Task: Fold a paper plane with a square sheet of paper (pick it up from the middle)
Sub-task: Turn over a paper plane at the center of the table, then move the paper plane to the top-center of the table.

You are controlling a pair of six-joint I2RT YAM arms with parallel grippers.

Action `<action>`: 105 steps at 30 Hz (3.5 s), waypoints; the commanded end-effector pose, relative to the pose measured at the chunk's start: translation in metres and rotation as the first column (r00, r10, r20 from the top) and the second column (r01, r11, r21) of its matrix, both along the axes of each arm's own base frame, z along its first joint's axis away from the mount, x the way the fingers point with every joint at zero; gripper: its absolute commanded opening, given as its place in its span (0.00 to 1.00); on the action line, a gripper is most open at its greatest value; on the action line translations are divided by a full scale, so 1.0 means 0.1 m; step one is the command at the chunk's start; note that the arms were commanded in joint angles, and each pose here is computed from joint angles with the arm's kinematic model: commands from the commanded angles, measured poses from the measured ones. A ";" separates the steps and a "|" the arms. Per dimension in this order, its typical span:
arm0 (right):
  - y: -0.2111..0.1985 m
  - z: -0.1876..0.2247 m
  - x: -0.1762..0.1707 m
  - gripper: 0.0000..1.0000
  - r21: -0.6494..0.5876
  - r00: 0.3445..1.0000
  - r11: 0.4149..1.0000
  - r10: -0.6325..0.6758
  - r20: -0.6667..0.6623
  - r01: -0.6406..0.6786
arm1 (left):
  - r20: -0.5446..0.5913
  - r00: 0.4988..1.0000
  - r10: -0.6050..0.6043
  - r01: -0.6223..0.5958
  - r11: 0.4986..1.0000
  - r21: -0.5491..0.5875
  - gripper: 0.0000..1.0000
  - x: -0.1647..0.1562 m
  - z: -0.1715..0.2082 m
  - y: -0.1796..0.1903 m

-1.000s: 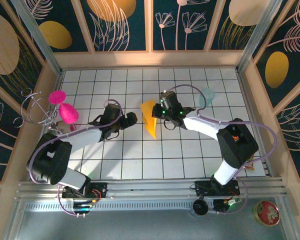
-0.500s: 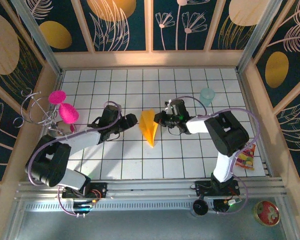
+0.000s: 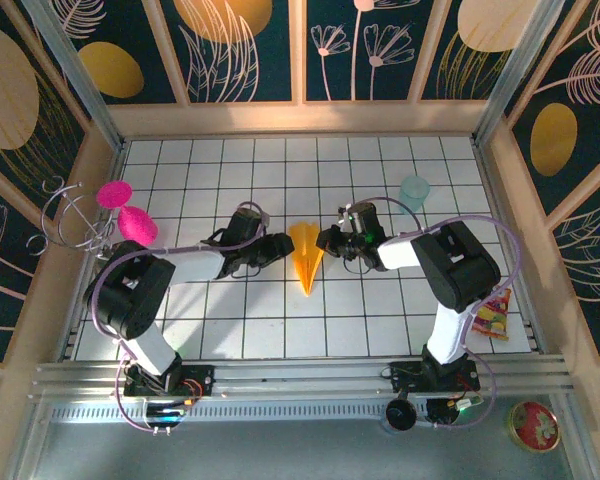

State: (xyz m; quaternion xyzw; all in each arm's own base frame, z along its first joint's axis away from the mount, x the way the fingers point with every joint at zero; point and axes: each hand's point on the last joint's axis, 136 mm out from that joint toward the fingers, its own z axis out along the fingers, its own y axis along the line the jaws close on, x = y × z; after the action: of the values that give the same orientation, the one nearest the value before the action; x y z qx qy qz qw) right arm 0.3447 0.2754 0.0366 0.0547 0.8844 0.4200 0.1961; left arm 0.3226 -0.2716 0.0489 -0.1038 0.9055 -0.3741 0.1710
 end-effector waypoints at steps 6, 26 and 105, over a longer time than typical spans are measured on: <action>-0.05 0.09 0.03 0.01 -0.009 0.999 1.000 -0.005 0.050 0.006 | -0.051 0.998 -0.023 0.023 1.000 0.007 0.37 0.10 -0.12 -0.15; -0.40 0.12 0.10 0.01 -0.058 0.992 0.992 -0.112 0.055 0.115 | 0.014 0.992 0.127 -0.127 0.987 0.096 0.00 0.11 -0.03 0.20; 0.75 0.39 -0.79 0.75 -0.190 0.943 0.935 0.320 0.088 -0.300 | -0.068 0.996 0.049 -0.048 0.999 0.010 0.00 -0.01 -0.16 0.00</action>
State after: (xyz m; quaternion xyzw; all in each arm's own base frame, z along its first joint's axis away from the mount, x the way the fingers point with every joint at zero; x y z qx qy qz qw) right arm 0.2687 0.3300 0.0437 -0.0860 0.9333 0.3106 0.1586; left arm 0.3209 -0.2639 0.0320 -0.1527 0.9092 -0.3560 0.1529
